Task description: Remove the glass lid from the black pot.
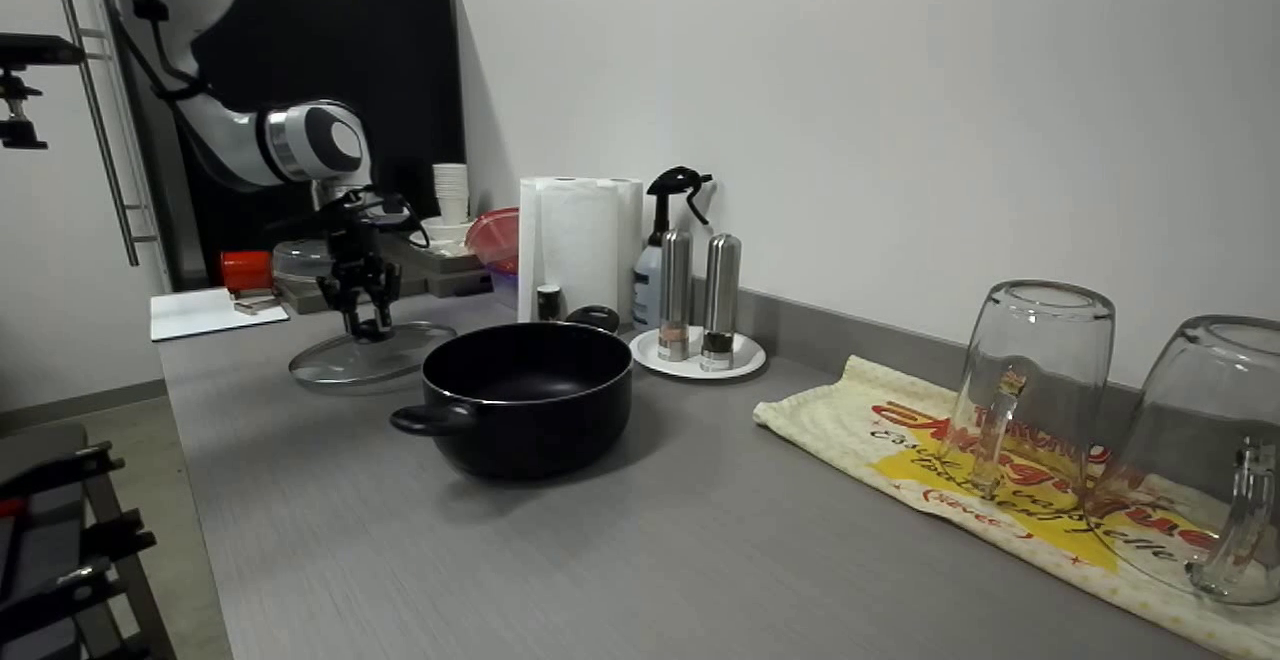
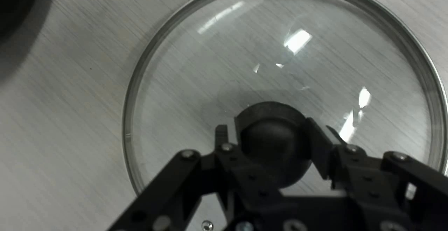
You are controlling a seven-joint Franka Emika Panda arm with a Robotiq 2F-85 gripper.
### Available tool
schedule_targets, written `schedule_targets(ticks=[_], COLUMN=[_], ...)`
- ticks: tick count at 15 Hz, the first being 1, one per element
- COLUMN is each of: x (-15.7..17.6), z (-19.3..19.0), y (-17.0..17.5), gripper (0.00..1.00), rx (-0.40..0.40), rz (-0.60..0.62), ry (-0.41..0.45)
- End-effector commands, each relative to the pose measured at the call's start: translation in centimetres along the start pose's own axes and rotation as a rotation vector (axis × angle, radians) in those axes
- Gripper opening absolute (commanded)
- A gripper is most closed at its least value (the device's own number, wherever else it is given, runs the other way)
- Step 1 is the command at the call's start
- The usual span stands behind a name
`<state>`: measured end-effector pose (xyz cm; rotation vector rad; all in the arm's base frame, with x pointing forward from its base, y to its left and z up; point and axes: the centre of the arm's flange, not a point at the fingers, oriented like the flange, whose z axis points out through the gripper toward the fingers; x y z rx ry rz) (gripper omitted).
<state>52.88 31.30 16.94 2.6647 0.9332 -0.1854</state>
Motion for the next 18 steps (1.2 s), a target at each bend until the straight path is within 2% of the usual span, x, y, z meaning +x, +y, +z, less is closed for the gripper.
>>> schedule_targets(ticks=[1,5,6,7,8,9,11,12,18], x=[0.0,0.0,0.0,-0.4,-1.0,-0.2,-0.4,-0.5,-0.5], z=[0.0,0.0,0.0,0.1,0.5,0.3,0.7,0.8,0.9], y=[0.0,-0.1,-0.1,-0.1,0.0,-0.1,0.0,0.0,0.0], gripper=[0.49,0.49,0.74,0.75,0.81,0.64,0.77,0.81,0.81], rx=[-0.001,-0.001,-0.001,0.004,0.014,0.002,0.004,0.005,0.005], rz=[0.002,0.003,0.003,-0.001,-0.006,0.003,0.003,0.003,0.003], ry=[0.001,0.001,0.001,-0.005,-0.02,-0.009,-0.017,-0.019,-0.021])
